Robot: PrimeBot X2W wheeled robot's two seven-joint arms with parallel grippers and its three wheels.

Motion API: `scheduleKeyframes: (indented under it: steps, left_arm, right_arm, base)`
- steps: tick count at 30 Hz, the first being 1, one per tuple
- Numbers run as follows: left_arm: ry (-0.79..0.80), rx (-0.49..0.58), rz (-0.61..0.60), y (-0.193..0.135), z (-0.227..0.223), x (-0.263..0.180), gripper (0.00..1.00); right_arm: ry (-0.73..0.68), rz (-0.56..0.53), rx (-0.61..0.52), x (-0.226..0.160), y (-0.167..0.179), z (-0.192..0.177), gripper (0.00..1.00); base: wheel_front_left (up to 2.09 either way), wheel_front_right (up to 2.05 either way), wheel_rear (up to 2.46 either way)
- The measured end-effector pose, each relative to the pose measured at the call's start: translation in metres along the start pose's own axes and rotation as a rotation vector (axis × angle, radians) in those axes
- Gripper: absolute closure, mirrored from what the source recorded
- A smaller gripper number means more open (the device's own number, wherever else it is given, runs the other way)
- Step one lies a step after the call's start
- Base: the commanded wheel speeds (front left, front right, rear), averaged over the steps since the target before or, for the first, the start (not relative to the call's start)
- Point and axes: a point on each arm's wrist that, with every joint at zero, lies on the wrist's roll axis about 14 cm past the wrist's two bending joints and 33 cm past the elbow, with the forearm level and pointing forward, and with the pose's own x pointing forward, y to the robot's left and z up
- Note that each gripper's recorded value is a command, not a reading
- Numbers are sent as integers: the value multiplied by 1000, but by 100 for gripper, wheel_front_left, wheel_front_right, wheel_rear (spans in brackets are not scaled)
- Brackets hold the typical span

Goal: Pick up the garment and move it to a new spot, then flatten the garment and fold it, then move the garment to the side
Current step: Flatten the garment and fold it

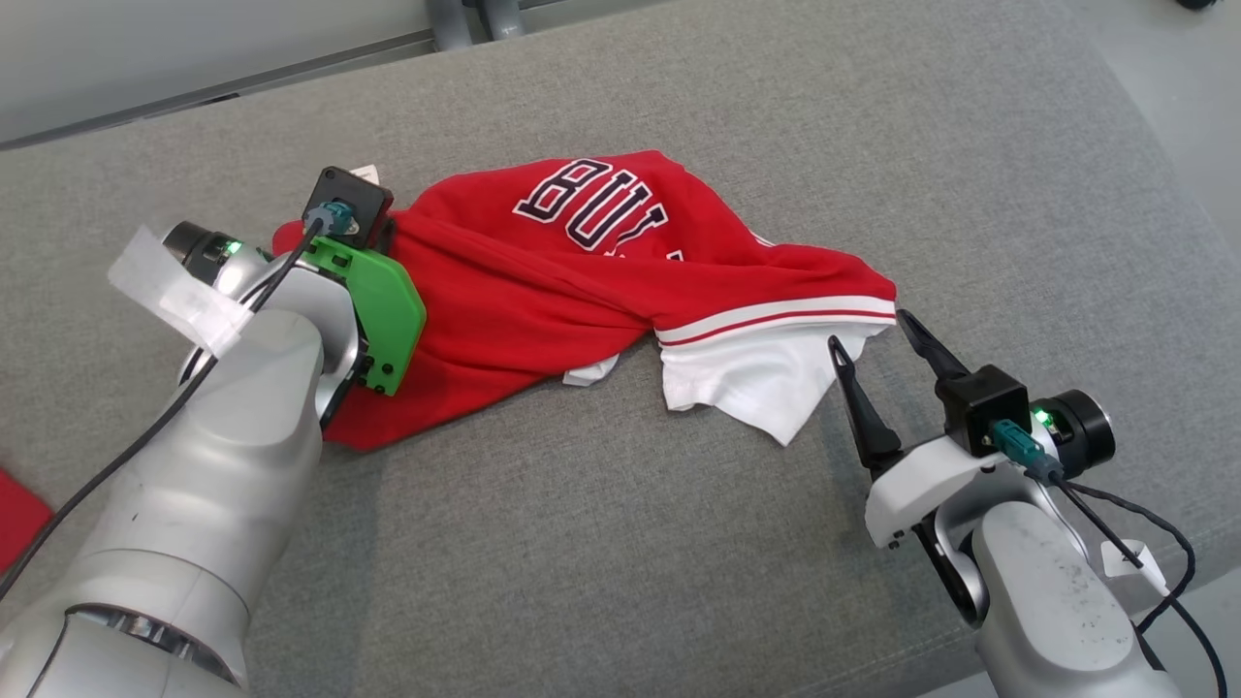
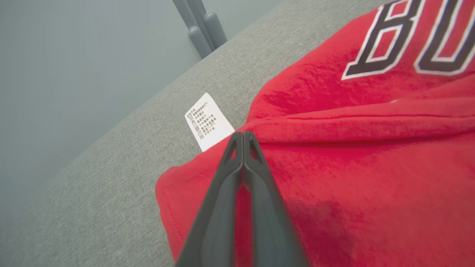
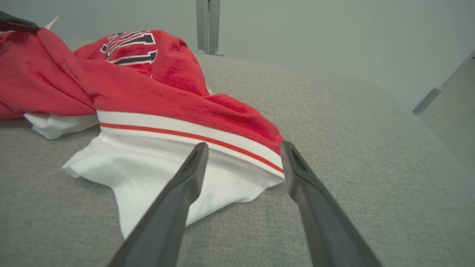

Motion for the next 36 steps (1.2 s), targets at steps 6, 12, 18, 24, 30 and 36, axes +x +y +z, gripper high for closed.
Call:
scheduleKeyframes:
  steps: [6, 12, 18, 24, 30, 36]
  left_arm:
    - [-160, -41, 24, 4, 34, -15, 100]
    - [-239, -61, 33, -2, 28, -38, 100]
    - [-238, -162, 62, -20, -15, -69, 100]
    - [-218, -337, 102, -49, -59, -104, 100]
    - [-267, -485, 142, -64, -58, -124, 62]
    - [-330, -606, 188, -59, -51, -140, 0]
  right_arm:
    - [-27, 2, -1, -2, 1, 8, 0]
    - [-52, -24, 5, -10, -6, 14, 0]
    - [-33, -38, 29, -21, -4, 4, 0]
    - [-32, -23, 52, -23, 7, 2, 0]
    - [-52, 6, 56, -22, 19, 10, 0]
    - [-70, 13, 56, -23, 22, 16, 0]
  base:
    - [0, 0, 0]
    - [0, 0, 0]
    - [0, 0, 0]
    - [0, 0, 0]
    - [0, 0, 0]
    - [0, 0, 0]
